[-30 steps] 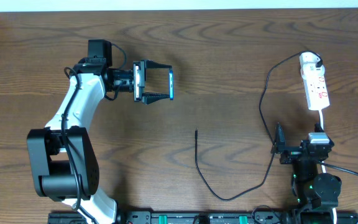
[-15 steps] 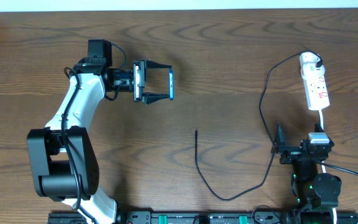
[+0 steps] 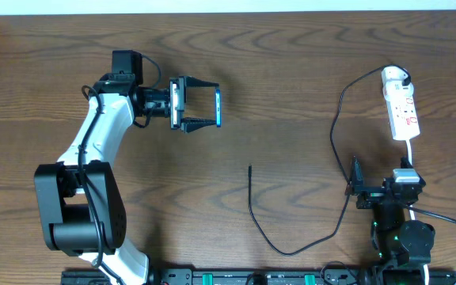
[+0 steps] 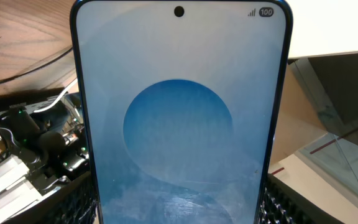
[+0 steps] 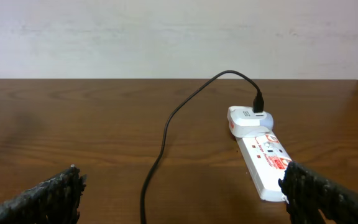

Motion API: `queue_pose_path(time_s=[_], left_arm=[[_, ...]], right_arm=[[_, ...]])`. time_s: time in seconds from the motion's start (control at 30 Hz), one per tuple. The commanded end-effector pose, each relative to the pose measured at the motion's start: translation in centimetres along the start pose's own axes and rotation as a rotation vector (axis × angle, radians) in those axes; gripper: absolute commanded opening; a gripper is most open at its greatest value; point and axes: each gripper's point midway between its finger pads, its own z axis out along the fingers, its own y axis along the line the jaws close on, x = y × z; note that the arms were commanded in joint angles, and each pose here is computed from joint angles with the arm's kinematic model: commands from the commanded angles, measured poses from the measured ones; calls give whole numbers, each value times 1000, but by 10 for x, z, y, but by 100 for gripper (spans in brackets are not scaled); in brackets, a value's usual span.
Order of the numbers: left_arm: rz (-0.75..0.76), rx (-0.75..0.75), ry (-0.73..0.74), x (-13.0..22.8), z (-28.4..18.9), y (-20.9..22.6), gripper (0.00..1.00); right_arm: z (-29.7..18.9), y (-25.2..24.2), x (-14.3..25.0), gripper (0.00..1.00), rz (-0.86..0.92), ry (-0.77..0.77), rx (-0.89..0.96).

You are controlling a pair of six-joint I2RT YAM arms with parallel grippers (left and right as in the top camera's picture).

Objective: Plug charger to phone and switch on socket

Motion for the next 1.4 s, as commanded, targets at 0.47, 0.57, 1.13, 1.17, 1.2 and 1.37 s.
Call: queue_pose_path(time_s=[0.47, 0.57, 1.13, 1.17, 1.2, 1.37], left_arm=[[42, -22, -116, -11, -4, 0, 7], [74, -18, -132, -14, -4, -4, 7], [215, 41, -145, -17, -5, -32, 7], [217, 44, -145, -17, -5, -33, 8], [219, 47, -146, -17, -5, -34, 8], [226, 69, -146, -16, -6, -44, 7]], right_arm=[[0, -1, 1, 99, -14, 0, 6], [0, -1, 1, 99, -14, 1, 6], [0, -1, 1, 99, -14, 0, 6], [0, -1, 1, 99, -14, 1, 6], [0, -1, 1, 99, -14, 0, 6], [0, -1, -4, 99, -15, -19, 6]])
